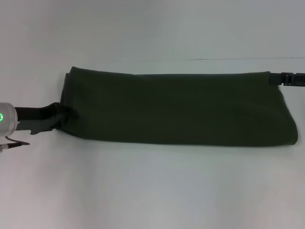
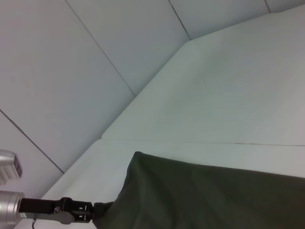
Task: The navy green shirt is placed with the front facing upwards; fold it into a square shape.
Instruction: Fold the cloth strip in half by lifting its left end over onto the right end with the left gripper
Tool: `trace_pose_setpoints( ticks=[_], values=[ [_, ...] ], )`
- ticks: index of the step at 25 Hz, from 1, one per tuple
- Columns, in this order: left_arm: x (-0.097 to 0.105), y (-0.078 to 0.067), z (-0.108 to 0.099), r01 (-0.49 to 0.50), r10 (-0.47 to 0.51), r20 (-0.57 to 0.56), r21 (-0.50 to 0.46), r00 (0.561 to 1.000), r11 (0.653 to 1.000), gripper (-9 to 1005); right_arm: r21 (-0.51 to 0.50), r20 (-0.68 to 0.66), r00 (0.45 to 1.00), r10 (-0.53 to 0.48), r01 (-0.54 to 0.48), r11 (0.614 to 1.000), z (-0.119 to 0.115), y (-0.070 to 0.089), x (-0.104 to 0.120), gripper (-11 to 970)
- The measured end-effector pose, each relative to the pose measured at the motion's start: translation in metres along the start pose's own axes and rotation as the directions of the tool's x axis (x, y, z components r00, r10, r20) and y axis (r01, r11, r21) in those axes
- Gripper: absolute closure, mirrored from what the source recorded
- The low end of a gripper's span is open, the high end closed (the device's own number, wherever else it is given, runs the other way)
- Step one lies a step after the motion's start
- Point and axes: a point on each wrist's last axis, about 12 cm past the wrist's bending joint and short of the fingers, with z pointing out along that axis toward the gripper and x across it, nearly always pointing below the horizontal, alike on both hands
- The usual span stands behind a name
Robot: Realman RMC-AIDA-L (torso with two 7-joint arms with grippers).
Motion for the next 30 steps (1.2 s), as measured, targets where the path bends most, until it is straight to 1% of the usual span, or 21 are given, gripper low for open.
trace_pose_setpoints(
  ticks=[4,9,15,20,24,30],
  values=[
    [0.000,0.000,0.000,-0.012,0.012,0.000,-0.003,1.000,1.000,527,0.001,0.000,1.000,0.000,0.000,1.000,0.000,0.000,0.000,44],
    [-0.001,0.001,0.000,-0.028,0.028,0.007,-0.007,1.000,1.000,745,0.001,0.001,1.000,-0.001,0.001,1.000,0.000,0.000,0.000,44],
    [-0.002,0.002,0.000,-0.031,0.031,0.018,-0.011,0.999,0.999,867,0.000,0.000,1.000,0.000,0.000,1.000,0.000,0.000,0.000,44],
    [0.002,0.009,-0.003,-0.012,0.012,0.034,-0.008,0.999,1.000,968,0.004,0.003,1.000,0.005,-0.005,1.000,0.002,-0.001,0.002,44],
    [0.008,0.017,-0.009,0.014,-0.015,0.067,0.028,0.998,1.000,993,-0.003,0.003,1.000,0.013,-0.013,1.000,0.005,0.000,0.005,44],
    [0.019,0.032,-0.025,0.063,-0.082,0.139,0.137,0.987,0.989,994,-0.017,0.014,1.000,0.023,-0.023,1.000,0.013,0.002,0.009,44]
  ],
)
